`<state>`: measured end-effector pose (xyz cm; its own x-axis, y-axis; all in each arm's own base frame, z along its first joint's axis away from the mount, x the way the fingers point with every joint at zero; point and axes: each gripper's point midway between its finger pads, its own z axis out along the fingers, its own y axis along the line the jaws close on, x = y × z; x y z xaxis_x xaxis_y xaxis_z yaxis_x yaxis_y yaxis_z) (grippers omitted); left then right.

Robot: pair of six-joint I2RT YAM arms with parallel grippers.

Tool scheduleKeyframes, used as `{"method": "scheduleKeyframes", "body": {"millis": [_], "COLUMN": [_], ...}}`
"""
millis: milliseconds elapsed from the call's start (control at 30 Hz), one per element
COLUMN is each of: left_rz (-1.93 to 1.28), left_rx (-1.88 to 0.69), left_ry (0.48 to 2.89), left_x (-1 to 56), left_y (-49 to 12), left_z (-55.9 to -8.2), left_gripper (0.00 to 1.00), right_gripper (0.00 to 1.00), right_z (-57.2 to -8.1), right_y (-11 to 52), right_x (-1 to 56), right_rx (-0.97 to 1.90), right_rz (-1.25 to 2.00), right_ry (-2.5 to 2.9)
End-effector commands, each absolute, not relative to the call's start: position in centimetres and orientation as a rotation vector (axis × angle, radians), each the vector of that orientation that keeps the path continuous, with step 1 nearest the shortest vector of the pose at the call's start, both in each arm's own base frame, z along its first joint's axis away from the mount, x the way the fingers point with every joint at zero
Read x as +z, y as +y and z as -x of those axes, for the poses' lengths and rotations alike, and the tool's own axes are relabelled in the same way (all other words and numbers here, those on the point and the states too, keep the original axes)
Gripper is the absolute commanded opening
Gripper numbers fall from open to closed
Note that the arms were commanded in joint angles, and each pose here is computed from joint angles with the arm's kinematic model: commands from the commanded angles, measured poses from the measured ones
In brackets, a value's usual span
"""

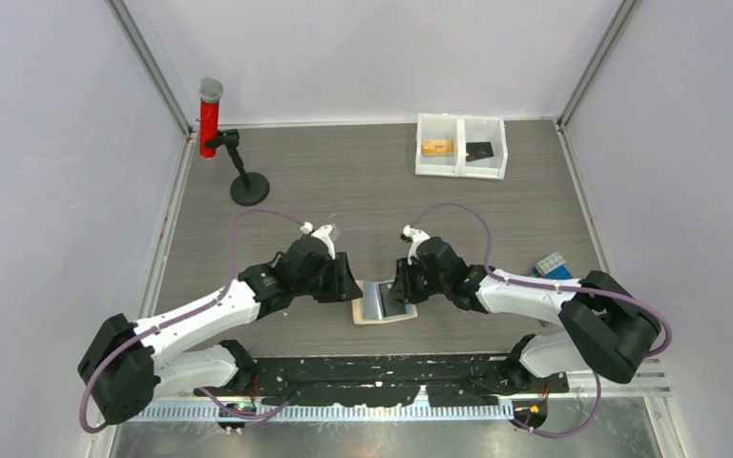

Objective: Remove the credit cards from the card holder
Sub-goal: Remove the credit card from the card holder.

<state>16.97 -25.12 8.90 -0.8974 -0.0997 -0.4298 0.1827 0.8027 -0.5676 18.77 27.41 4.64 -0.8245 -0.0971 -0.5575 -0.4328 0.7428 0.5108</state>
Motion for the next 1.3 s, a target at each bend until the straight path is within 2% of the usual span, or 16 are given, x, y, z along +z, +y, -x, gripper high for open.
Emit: {"method": "scheduleKeyframes", "body": {"millis": [0,300,533,800,1267], "left_rz": [-0.113,-0.172,-0.131,-0.059,0.027], "left_rx": [-0.969,-1.209,-1.09,-0.989,-1.064], "left_ry": [2.41,2.342,2.4,2.461,2.455], "left_x": [13.6,14.1,10.7,6.6,3.7], "left_y": [-27.0,-32.4,-32.9,-31.7,-31.9], "left_z": [-17.6,-18.1,-20.0,-20.2,-19.8], "left_gripper": [0.4,0.34,0.29,0.34,0.37], "right_gripper": [0.23,0.22,0.23,0.23,0.18], "right_z": [-18.8,-18.8,-19.7,-20.0,-18.9], "right_y": [28.8,28.2,26.2,25.6,24.5], "right_x": [4.9,4.6,5.1,3.9,1.2], "right_rx": [0.989,0.961,0.858,0.821,0.784], "right_rz": [0.385,0.364,0.365,0.375,0.339], "right_ry": [2.398,2.4,2.39,2.443,2.511]}}
